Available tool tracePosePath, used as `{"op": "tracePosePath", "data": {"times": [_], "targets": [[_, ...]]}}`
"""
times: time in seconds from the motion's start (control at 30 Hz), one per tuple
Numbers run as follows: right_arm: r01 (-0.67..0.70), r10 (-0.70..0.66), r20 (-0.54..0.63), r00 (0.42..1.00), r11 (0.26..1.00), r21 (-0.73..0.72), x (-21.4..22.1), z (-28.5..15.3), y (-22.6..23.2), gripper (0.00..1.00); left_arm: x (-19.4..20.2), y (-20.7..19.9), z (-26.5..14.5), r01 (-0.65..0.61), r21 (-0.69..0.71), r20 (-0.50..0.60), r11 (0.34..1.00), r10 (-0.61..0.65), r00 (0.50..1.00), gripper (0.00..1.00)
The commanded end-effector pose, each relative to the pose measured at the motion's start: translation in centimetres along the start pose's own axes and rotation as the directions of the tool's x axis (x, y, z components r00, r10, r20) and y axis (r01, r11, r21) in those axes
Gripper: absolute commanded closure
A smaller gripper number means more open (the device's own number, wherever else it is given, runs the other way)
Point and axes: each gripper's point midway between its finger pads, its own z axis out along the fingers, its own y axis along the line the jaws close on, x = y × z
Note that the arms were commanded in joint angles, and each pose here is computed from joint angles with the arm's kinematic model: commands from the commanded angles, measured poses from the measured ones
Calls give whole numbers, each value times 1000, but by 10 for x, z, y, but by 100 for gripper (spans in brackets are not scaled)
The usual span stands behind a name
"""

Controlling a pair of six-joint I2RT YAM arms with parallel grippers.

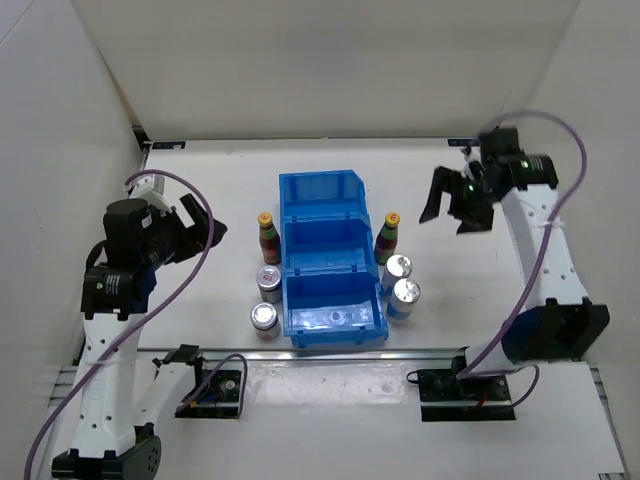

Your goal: Organize the condiment bottles

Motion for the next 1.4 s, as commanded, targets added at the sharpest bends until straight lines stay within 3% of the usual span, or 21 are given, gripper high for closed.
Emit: {"op": "tracePosePath", "data": {"times": [0.0,0.07,0.1,0.13,0.2,0.27,0.33,0.4,0.6,0.87,1.13,1.27,1.37], "targets": [[171,-212,66,975,907,384,-35,-51,-5,0,6,4,-5,-35,-8,2,999,35,999,1],[174,-265,92,960,818,549,-50,-65,-6,0,8,7,-6,-33,-22,-3,999,33,999,1],[97,-258,148,955,741,664,-61,-75,-24,0,9,10,-6,-44,-34,-7,998,44,999,1],[-25,-171,223,960,738,674,-63,-71,-31,0,10,9,-6,-50,-36,-8,998,50,999,1],[97,-182,112,977,845,525,-66,-39,-20,5,8,13,-5,-78,-54,-1,995,78,997,1],[123,-173,112,979,927,355,-71,-26,6,0,3,11,-8,-95,-64,7,993,95,995,1],[156,-228,185,956,928,339,-82,-21,27,0,-2,16,-11,-107,-95,22,990,109,994,1],[208,-275,179,944,924,321,-80,-14,39,0,-2,17,-11,-120,-102,24,987,123,992,1],[364,-388,41,921,892,268,-62,28,59,0,15,30,1,-107,-135,-29,985,104,994,1],[381,-376,-65,924,905,188,-29,78,60,8,18,31,0,-117,-131,-32,984,114,993,1],[379,-364,-118,924,913,151,-25,107,61,31,27,37,5,-116,-142,-60,983,109,992,1],[379,-360,-135,923,913,154,-27,113,61,59,31,41,6,-126,-156,-75,980,115,991,1],[370,-343,-168,924,913,172,-24,111,58,74,30,42,4,-126,-162,-63,979,117,991,1]]}}
